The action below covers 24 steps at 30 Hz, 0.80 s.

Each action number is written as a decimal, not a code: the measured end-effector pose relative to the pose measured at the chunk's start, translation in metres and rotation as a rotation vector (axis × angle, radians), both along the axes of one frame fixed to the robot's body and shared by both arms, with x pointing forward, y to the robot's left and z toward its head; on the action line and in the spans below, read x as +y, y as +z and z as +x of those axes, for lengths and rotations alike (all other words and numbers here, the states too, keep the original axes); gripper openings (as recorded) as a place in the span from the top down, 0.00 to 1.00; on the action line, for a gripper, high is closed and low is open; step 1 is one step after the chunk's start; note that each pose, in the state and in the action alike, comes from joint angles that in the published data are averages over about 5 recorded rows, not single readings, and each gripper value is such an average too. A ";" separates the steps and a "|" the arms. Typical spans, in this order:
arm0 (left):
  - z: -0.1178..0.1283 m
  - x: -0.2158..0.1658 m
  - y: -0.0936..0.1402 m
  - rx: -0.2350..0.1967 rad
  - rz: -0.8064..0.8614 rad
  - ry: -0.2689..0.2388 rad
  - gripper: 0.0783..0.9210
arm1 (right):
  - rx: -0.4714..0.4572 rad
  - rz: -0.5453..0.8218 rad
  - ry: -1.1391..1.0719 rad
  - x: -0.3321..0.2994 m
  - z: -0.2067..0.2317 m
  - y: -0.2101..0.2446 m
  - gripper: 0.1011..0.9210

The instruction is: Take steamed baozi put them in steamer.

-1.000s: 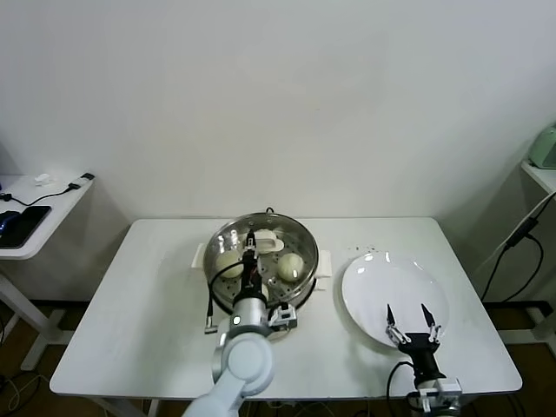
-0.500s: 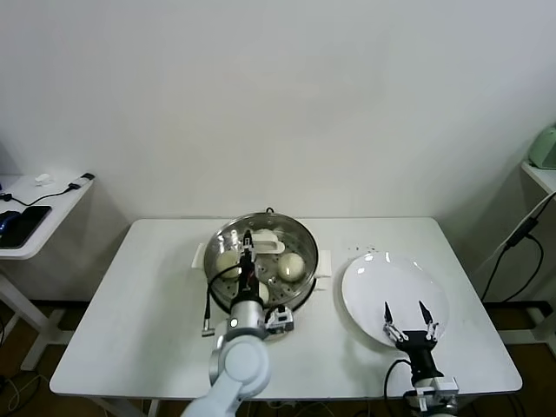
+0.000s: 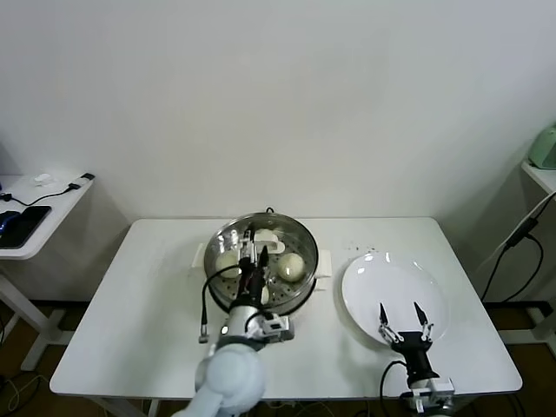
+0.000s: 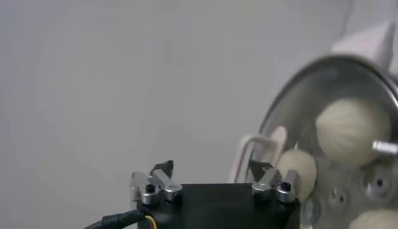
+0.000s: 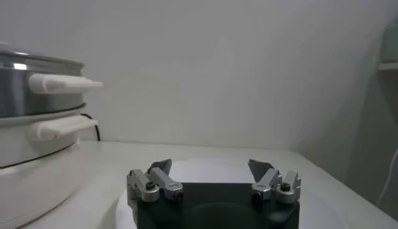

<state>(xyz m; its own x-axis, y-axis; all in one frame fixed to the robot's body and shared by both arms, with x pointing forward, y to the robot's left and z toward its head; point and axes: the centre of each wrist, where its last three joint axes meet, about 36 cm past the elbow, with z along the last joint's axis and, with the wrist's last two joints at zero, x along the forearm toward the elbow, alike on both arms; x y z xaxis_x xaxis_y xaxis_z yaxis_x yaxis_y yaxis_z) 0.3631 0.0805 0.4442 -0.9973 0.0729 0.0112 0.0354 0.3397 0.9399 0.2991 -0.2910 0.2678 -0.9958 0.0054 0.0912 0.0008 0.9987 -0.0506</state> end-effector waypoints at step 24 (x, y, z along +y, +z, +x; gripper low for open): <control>-0.022 0.200 -0.043 0.025 -1.046 0.071 0.12 | -0.052 0.030 -0.006 -0.006 -0.009 0.000 0.12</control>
